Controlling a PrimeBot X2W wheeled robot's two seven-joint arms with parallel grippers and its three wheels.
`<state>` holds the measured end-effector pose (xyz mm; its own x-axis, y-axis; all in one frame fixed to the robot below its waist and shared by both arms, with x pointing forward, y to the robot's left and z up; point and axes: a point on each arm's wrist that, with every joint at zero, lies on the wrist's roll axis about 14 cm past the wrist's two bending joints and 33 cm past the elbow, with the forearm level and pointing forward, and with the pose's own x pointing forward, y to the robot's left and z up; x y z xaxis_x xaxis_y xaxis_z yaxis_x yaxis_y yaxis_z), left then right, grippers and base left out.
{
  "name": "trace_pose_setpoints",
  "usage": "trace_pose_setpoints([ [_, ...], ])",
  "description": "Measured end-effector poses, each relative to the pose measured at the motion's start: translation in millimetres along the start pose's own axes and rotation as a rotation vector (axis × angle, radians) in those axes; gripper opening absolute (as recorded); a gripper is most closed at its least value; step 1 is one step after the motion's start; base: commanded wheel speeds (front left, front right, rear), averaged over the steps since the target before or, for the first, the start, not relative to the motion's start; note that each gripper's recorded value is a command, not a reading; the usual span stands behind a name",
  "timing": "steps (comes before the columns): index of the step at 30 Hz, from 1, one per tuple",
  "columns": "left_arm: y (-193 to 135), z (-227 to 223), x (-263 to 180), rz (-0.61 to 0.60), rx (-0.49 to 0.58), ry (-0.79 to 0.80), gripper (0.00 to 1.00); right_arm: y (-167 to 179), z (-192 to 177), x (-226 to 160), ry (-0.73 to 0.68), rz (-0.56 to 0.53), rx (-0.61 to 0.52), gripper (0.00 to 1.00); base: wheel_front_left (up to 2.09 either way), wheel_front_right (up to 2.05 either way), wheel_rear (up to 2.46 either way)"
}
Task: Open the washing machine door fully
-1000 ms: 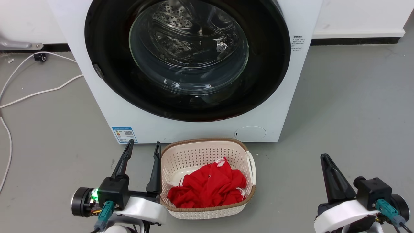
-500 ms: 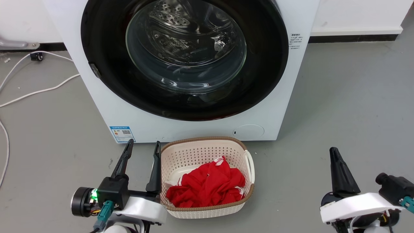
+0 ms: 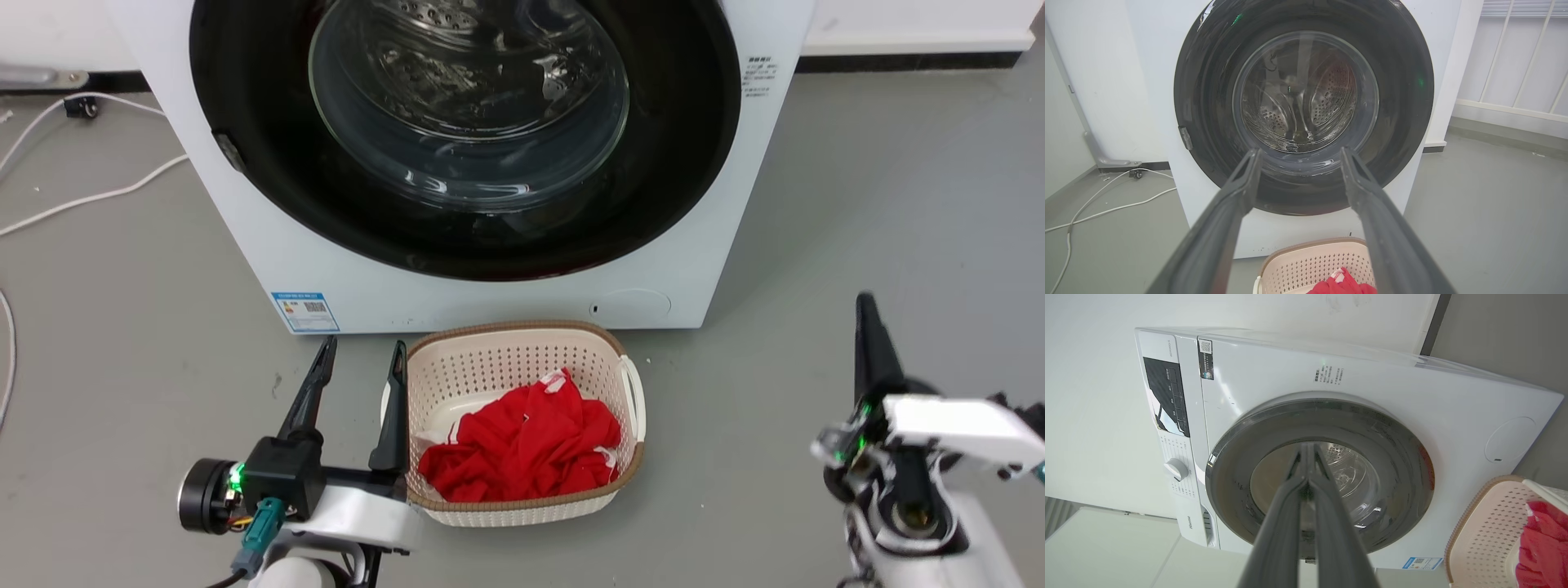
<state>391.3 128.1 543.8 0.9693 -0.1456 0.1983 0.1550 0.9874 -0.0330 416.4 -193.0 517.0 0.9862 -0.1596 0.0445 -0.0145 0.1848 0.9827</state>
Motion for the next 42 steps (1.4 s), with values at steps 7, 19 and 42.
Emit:
trace_pose_setpoints([
  [7, 6.0, -7.5, 18.7, 0.009, -0.002, 0.004, 1.0, 18.6, 13.3, 56.9, 0.011, 0.024, 0.229, 0.0, 0.0, 0.0, 0.0],
  [19, 19.6, -28.8, 43.1, 0.029, 0.003, 0.029, 1.0, 89.9, 15.6, 161.8, 0.169, 0.182, 0.094, 0.0, 0.0, 0.0, 0.0],
  [42, 42.4, -57.7, 62.2, 0.069, 0.013, 0.069, 1.0, 95.3, -98.6, 243.5, 0.633, 0.106, -0.462, 0.0, 0.0, 0.0, 0.0],
])
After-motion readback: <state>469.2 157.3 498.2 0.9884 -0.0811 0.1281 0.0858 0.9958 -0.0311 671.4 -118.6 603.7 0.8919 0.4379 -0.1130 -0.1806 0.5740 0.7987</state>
